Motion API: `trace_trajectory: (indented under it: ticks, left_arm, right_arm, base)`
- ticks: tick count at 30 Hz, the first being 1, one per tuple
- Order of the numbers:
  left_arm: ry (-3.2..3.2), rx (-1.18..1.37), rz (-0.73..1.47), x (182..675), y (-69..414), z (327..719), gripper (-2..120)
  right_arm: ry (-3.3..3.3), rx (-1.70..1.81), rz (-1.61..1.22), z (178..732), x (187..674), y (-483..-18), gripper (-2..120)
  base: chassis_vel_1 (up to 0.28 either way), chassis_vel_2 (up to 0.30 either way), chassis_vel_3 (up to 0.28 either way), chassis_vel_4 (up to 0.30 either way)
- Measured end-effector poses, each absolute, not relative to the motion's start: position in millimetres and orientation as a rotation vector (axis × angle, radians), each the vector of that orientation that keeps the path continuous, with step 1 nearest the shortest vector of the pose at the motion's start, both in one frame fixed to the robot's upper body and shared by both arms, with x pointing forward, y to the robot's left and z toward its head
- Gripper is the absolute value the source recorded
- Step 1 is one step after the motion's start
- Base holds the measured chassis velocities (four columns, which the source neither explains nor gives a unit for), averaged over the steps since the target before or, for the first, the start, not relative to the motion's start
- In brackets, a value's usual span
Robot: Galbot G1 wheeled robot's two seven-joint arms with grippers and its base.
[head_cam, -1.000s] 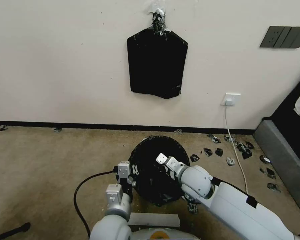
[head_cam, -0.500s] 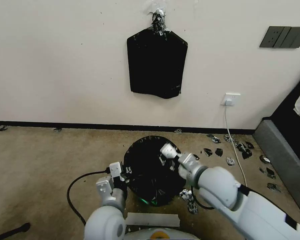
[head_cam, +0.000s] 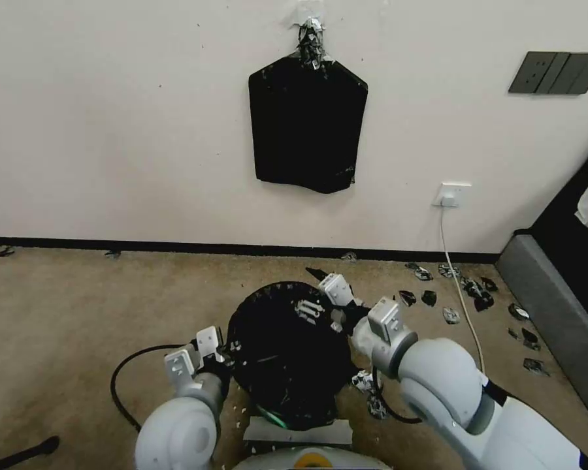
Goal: Place a trash bag onto the trash bin.
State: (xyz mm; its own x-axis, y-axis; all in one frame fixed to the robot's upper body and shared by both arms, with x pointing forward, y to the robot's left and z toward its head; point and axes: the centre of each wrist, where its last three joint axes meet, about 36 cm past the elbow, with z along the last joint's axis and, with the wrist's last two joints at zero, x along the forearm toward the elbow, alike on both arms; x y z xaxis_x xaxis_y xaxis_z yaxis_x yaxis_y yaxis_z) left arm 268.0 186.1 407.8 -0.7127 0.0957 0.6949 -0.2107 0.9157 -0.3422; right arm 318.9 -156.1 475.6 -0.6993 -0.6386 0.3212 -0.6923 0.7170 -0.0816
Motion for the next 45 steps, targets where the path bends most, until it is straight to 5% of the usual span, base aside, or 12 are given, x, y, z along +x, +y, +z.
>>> trace_trajectory:
  ticks: [6, 30, 40, 45]
  left_arm:
    - [-2.305, 0.05, 0.528, 266.2, 186.1, 405.2, 10]
    - [-2.41, 0.01, 0.492, 263.0, 185.3, 401.8, 98]
    - [-2.53, 0.014, 0.439, 258.0, 187.1, 405.9, 100]
    - [-2.774, 0.002, 0.34, 251.7, 202.6, 393.5, 100]
  right_arm:
    - [-2.64, 1.067, 0.307, 473.8, 323.3, -158.8, 99]
    - [-2.627, 1.066, 0.309, 469.0, 325.3, -157.1, 100]
    - [-2.649, 1.024, 0.323, 466.8, 323.6, -158.3, 100]
    - [-2.791, 0.688, 0.209, 450.6, 313.8, -170.4, 100]
  base:
    - [0.0, 0.0, 0.0, 0.0]
    - [0.0, 0.0, 0.0, 0.0]
    - [0.0, 0.0, 0.0, 0.0]
    - [0.0, 0.0, 0.0, 0.0]
